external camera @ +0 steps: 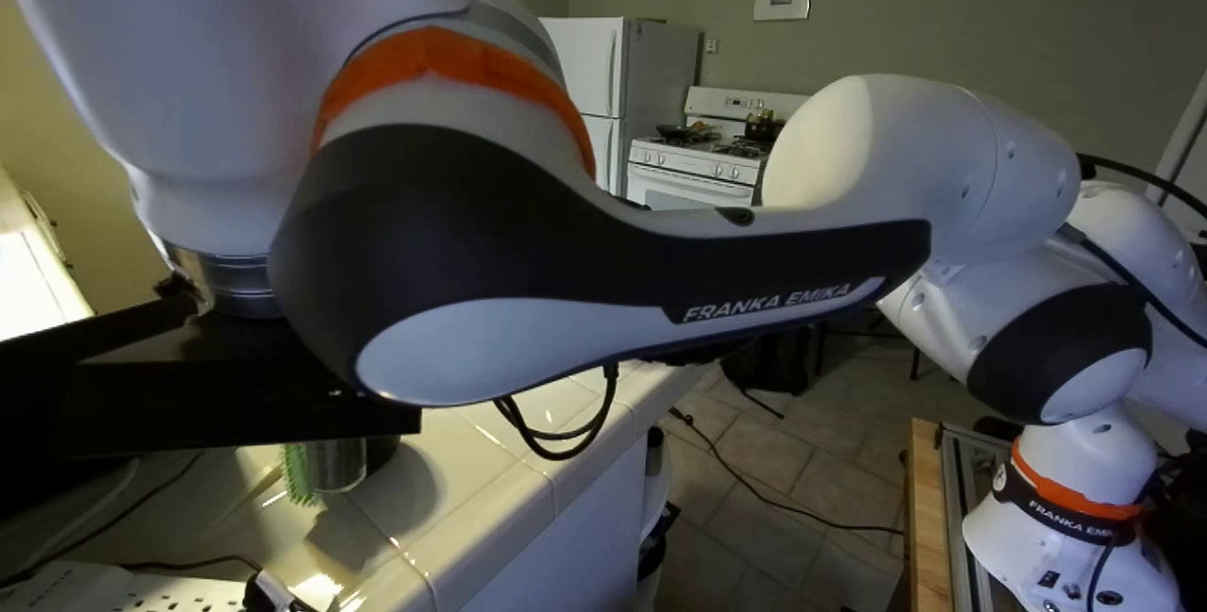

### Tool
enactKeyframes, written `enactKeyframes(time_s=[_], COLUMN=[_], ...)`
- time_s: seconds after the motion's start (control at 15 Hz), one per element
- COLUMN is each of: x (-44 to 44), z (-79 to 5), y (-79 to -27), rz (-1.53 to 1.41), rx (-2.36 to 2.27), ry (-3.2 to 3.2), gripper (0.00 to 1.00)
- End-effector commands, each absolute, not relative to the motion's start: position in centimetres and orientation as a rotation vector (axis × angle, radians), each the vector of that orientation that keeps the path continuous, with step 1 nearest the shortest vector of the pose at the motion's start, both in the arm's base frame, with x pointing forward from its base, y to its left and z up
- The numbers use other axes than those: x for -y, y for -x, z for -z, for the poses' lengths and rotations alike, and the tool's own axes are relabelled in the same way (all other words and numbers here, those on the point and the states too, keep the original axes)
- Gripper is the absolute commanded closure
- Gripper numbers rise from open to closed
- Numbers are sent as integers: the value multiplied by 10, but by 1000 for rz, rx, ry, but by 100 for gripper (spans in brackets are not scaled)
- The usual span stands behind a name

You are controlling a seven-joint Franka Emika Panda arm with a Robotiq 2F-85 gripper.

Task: Pick up the black pepper container on the left and move it to the right

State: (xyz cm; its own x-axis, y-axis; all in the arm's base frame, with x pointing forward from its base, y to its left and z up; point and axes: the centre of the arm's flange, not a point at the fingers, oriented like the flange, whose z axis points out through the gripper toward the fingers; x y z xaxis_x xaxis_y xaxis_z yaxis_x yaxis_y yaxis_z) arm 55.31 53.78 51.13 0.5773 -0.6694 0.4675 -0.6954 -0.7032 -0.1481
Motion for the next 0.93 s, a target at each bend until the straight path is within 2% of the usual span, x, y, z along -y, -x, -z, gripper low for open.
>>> enactKeyframes(time_s=[0.0, 0.07, 0.13, 0.73, 0.8, 0.87], x=[-486, -531, -530, -530, -525, -520], z=[-490, -508, -507, -506, -507, -506], y=[-496, -545, -543, -544, -543, -541], rz=[-689, -717, -704, -700, -670, -657], rx=[1395, 1298, 1307, 1303, 1293, 1278], ry=[-2557, -2641, -2629, -2633, -2629, -2621], gripper=[76, 76, 51, 51, 76, 76])
